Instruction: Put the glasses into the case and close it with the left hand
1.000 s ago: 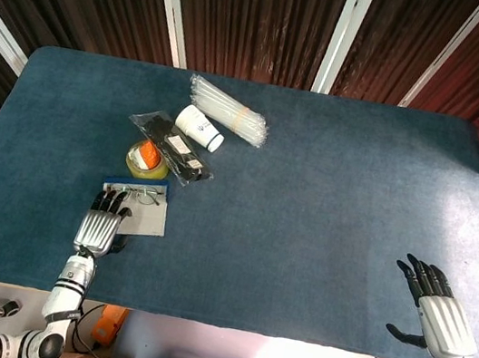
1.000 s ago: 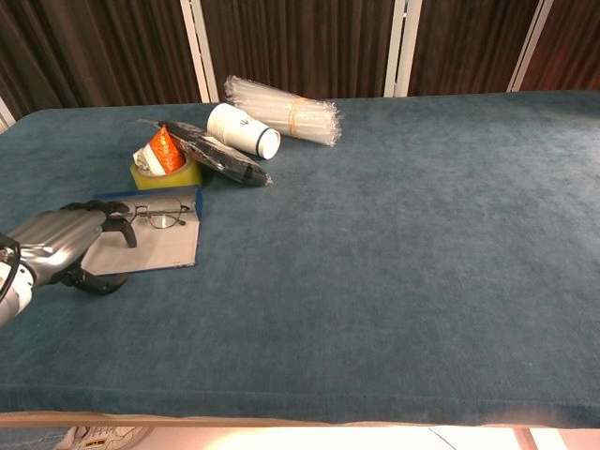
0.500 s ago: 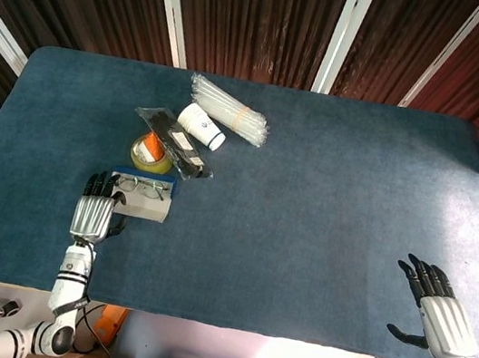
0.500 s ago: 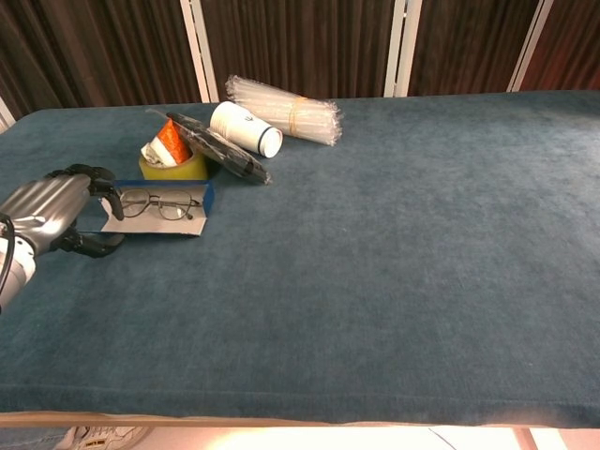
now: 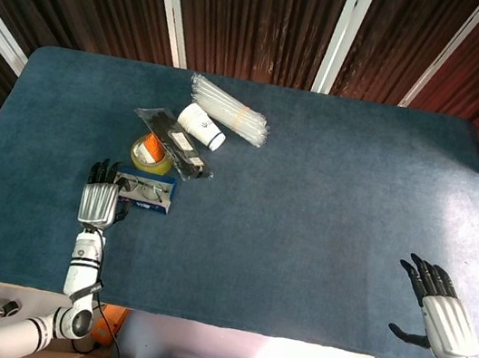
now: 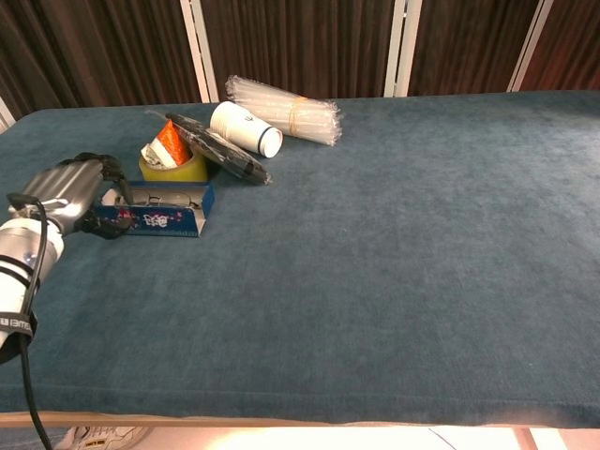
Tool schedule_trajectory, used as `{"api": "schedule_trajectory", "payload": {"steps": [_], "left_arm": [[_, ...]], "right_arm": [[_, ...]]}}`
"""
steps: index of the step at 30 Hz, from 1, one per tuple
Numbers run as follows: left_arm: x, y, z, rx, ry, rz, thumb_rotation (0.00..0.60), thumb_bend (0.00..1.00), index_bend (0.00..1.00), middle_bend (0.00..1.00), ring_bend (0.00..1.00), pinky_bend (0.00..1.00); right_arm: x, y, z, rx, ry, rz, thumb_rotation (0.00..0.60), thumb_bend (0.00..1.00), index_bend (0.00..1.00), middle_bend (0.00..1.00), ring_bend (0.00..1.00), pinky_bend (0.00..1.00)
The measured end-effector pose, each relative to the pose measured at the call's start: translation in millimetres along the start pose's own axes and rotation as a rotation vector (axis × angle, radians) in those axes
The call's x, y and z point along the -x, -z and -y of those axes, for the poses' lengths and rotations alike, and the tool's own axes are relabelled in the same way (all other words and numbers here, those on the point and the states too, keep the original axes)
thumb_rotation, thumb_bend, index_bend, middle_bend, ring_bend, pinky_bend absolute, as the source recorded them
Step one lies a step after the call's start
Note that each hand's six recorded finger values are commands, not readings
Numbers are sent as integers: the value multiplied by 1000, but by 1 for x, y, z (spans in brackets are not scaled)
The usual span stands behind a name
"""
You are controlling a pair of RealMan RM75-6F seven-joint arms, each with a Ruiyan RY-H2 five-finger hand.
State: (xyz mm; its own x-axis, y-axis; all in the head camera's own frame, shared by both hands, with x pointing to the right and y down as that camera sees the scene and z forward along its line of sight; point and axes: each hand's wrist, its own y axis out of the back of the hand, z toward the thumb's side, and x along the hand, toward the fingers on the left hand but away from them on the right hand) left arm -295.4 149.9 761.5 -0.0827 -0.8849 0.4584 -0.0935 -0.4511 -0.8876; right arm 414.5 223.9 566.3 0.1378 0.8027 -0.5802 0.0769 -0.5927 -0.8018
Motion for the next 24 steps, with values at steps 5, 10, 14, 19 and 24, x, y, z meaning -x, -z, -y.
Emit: {"api": "schedule_trajectory", "payload": {"steps": [5, 10, 14, 19, 24], "left_arm": [[5, 4, 5, -34, 15, 8, 600, 507, 557, 130, 22, 89], [10, 2, 7, -15, 41, 27, 600, 672, 580, 127, 18, 83], [21, -2, 3, -1, 48, 84, 600, 690, 608, 131, 16, 81], [36, -3, -5, 32, 64, 129, 600, 671, 612, 130, 13, 80], [56, 4, -22, 54, 58, 166, 600, 641, 623, 135, 13, 79]], "right_arm": [[-1, -2, 2, -5, -6, -6, 600, 268, 0, 0, 0, 0], [0, -3, 3, -10, -8, -9, 600, 268, 0, 0, 0, 0], [0, -3, 3, -12, -8, -7, 600, 268, 0, 0, 0, 0], [0, -3, 4, -14, -7, -7, 600, 268, 0, 0, 0, 0], [0, -5, 5, -18, -8, -8, 600, 268, 0, 0, 0, 0]]}}
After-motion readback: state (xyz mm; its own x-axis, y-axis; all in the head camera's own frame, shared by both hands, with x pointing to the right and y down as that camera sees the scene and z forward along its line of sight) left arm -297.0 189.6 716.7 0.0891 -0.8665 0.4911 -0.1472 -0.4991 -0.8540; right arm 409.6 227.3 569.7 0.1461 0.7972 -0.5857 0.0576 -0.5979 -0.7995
